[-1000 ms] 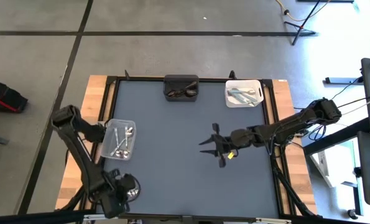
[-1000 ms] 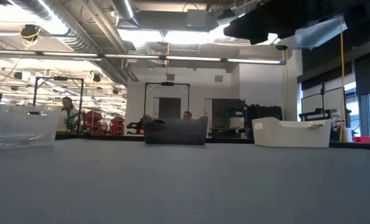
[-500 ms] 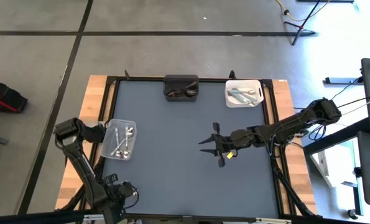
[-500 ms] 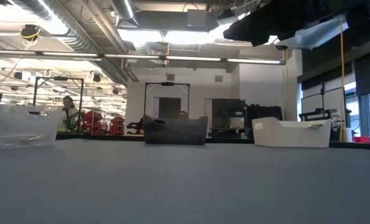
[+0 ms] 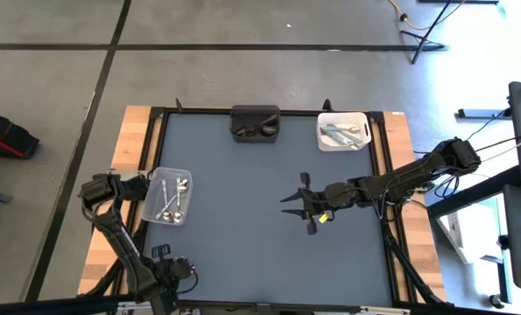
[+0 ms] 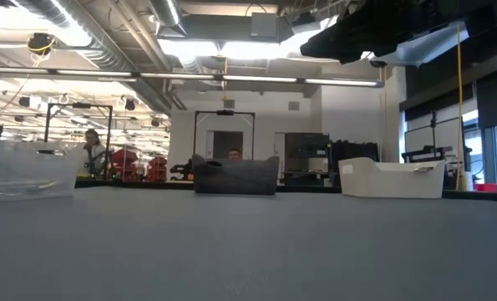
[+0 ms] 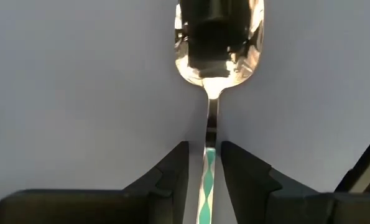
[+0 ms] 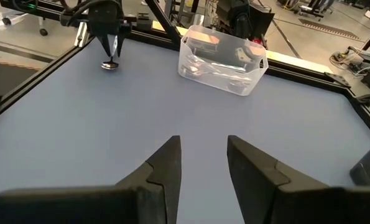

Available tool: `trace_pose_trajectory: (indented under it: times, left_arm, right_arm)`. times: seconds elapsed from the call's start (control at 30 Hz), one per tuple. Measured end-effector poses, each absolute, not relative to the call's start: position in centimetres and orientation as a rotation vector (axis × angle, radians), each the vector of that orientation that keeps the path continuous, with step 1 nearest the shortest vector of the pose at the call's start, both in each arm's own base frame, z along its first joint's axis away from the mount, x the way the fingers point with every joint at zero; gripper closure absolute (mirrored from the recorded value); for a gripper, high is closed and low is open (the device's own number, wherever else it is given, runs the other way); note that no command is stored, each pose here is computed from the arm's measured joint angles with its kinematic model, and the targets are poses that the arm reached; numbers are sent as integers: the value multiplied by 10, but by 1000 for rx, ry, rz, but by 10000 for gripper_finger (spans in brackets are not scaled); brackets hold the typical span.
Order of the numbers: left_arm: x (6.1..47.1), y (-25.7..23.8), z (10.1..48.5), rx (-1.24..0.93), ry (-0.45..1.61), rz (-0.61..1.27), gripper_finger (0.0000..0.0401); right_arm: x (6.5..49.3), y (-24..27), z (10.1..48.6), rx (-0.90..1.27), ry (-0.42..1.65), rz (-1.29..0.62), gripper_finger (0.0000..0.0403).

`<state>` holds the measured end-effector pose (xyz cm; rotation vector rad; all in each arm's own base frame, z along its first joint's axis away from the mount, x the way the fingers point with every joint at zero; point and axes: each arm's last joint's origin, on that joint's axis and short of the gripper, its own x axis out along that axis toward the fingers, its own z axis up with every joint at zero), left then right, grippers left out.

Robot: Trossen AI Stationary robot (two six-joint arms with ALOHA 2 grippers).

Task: Sort silverware by color (type)
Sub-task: Put the blue spoon into the transparent bin

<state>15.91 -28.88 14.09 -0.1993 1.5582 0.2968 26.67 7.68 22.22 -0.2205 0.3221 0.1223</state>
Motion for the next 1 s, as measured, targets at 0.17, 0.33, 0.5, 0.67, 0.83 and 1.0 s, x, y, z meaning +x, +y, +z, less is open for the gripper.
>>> trace_pose_trajectory:
  times: [0.17, 0.33, 0.5, 0.67, 0.83, 1.0]
  left_arm:
    - [160, -287, 138, -200, 1582, 297, 322]
    - [164, -286, 140, -183, 1566, 257, 384]
    - [170, -281, 144, -179, 1522, 257, 387]
    - [177, -271, 170, -154, 1374, 276, 388]
    - [179, -255, 218, -105, 1140, 313, 388]
    - [175, -227, 264, -23, 850, 413, 379]
  right_arm:
    - [267, 77, 222, -221, 322, 122, 283]
    - [267, 77, 223, -221, 316, 120, 283]
    - [267, 77, 223, -221, 317, 121, 283]
    - [267, 77, 223, -221, 317, 121, 283]
    - [267, 77, 223, -221, 316, 121, 283]
    - [267, 77, 223, -221, 316, 121, 283]
